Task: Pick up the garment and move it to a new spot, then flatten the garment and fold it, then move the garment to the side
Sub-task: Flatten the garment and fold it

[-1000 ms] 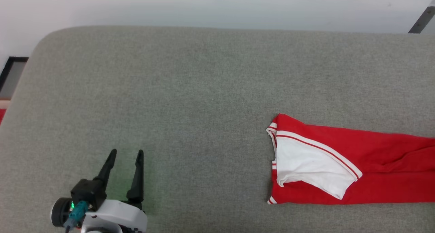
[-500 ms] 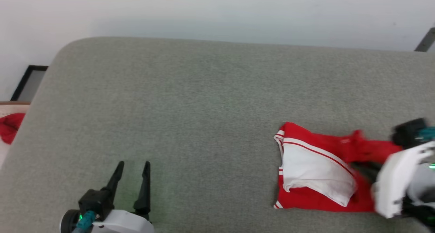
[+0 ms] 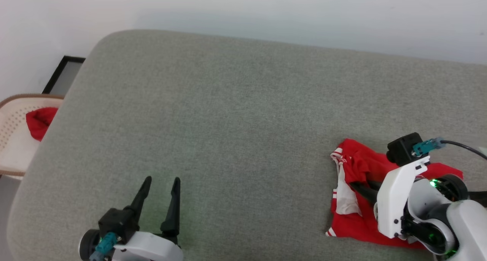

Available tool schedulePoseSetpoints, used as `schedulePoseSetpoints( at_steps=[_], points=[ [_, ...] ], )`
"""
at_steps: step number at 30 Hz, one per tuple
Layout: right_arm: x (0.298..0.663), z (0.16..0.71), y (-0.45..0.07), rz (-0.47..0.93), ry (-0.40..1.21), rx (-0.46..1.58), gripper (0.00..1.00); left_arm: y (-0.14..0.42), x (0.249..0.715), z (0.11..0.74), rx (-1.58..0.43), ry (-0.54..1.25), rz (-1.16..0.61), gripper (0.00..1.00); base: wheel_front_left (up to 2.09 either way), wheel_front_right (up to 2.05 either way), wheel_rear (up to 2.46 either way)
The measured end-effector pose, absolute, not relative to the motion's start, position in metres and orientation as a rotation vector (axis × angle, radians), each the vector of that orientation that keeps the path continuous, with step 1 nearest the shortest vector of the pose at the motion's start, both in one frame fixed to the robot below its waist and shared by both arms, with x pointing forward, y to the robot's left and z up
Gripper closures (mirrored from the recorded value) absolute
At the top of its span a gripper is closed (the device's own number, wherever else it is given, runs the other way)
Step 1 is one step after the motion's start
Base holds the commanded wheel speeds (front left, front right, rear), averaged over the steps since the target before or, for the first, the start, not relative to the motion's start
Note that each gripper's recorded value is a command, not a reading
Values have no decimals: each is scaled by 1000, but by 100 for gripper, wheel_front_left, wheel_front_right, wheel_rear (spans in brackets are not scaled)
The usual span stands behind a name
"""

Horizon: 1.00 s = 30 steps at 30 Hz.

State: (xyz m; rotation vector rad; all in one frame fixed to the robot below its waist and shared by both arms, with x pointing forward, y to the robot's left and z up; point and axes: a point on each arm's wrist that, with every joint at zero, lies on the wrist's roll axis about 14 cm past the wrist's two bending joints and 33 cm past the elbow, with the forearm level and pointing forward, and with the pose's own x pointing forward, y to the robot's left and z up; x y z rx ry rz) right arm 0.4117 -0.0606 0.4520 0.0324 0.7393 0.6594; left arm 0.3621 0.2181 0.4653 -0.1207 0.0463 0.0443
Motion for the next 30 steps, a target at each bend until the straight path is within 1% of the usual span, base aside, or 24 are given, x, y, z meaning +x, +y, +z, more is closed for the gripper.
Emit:
schedulePoseSetpoints(
  at_steps=[5,7,8,9,13,21,25,30],
  points=[
    [415,436,-55,657,762,43,100,218,363,462,-125,55,48,0,0,0,0],
    [415,434,-54,659,760,45,56,218,363,461,-128,58,46,0,0,0,0],
    [414,434,-52,662,757,54,17,217,364,461,-131,58,45,0,0,0,0],
    [413,434,-51,665,753,63,0,218,364,461,-132,58,44,0,0,0,0],
    [414,448,-48,677,702,84,0,214,367,463,-135,52,28,0,0,0,0],
    [412,479,-71,650,563,127,0,199,374,471,-149,30,-29,0,0,0,0],
    [416,489,-100,570,478,153,0,189,376,469,-158,39,-59,0,0,0,0],
    [417,487,-149,414,391,207,0,178,380,466,-172,52,-97,0,0,0,0]
  ],
)
